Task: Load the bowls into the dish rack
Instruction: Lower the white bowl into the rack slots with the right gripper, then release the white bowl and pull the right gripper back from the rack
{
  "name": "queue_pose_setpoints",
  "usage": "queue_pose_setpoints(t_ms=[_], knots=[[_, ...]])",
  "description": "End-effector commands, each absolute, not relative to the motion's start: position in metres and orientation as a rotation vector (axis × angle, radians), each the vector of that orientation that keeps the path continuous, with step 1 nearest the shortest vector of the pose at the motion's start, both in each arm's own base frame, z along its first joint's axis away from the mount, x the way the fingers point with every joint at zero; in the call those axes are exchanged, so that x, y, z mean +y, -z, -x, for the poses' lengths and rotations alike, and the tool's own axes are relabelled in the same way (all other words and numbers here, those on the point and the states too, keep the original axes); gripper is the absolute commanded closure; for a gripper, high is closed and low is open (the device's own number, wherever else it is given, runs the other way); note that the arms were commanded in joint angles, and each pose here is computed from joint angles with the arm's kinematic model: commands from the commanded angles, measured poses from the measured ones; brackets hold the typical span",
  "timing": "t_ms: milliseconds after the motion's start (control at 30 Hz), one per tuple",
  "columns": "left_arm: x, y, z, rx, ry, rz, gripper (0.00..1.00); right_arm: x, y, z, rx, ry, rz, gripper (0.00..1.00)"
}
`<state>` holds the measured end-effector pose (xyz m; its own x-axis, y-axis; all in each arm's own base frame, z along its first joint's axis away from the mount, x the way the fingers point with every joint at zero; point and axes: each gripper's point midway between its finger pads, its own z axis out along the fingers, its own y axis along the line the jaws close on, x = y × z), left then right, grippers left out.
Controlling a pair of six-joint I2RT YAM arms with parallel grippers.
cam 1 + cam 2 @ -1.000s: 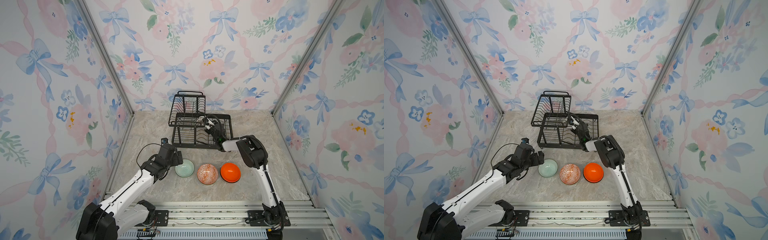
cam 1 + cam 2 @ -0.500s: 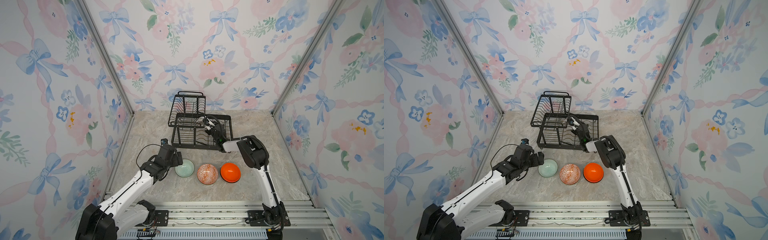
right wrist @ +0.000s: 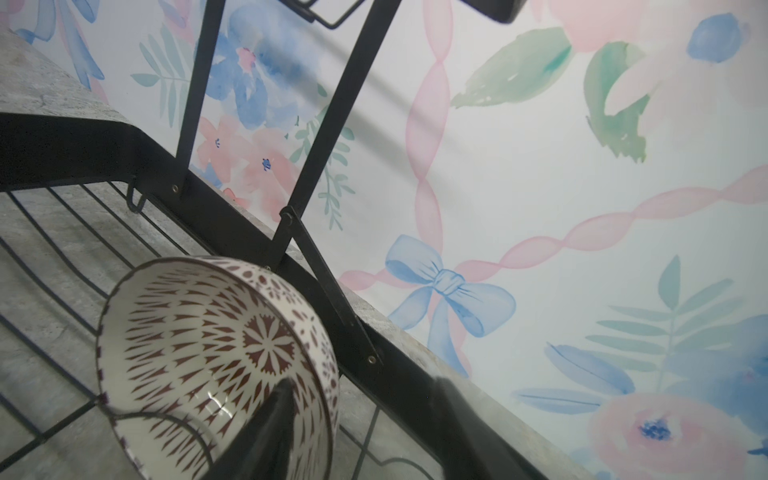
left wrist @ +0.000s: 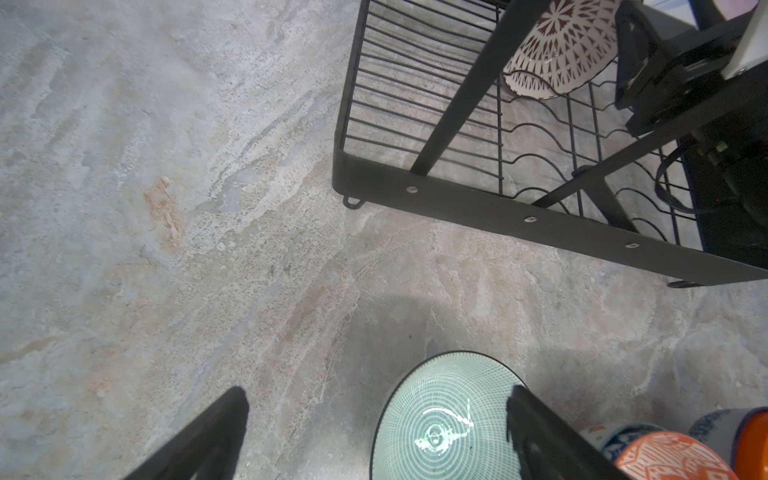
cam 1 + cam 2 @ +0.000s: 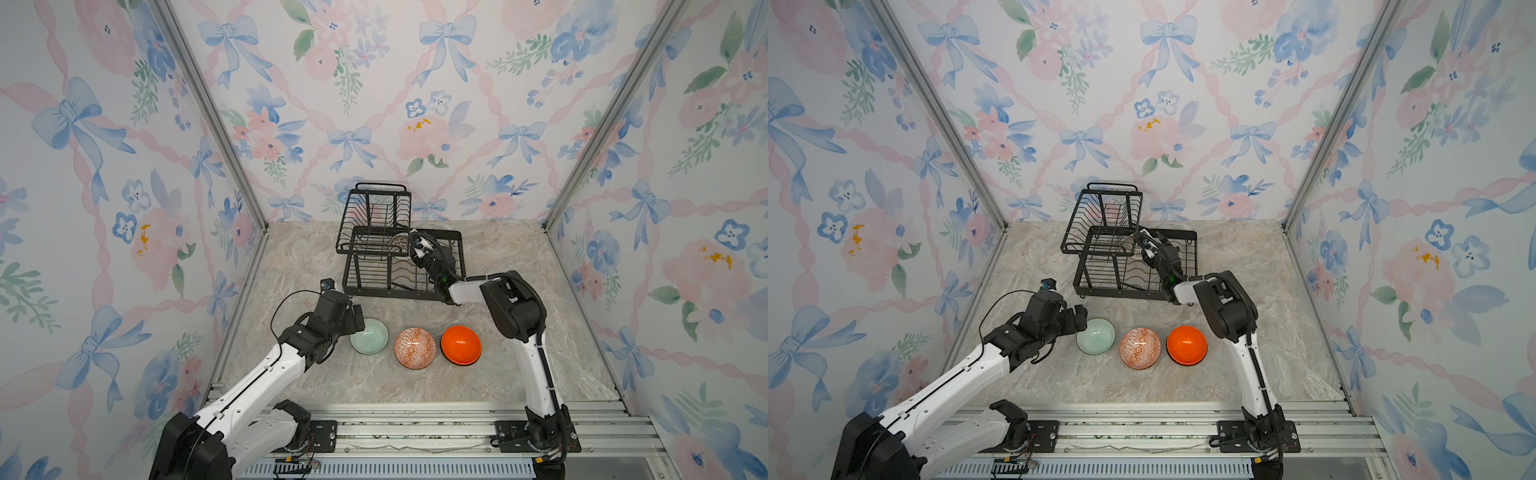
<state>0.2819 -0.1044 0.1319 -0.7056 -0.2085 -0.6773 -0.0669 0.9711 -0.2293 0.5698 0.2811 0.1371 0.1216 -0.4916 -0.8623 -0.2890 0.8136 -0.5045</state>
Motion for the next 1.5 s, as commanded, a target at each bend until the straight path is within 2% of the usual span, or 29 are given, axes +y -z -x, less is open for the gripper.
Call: queue_pose_setpoints(t_ms=[0,33,400,733,867,1233,1467], knots=[[-0.099,-0.130,-0.279,2.344,0.243,0.227,0.02,0.280,-0.167,-0.559,1.445,0.129,0.636,0.04],[-0.099,-0.130,-0.279,2.343,0.244,0.228,0.02,0.277,-0.169,-0.556,1.449,0.122,0.633,0.01],[-0.103,-0.131,-0.278,2.353,0.252,0.163,0.02,0.252,-0.180,-0.514,1.542,0.087,0.637,0.03],[-0.112,-0.147,-0.275,2.313,0.299,0.111,0.02,0.198,-0.195,-0.460,1.757,0.097,0.544,0.03],[-0.124,-0.149,-0.272,2.317,0.275,0.068,0.02,0.163,-0.212,-0.433,1.992,0.114,0.415,0.03],[-0.225,-0.157,-0.256,2.350,0.338,-0.280,0.02,0.105,-0.210,-0.298,2.416,0.030,0.245,0.03],[-0.293,-0.168,-0.237,2.347,0.458,-0.519,0.02,0.073,-0.213,-0.245,2.493,0.041,0.113,0.03]])
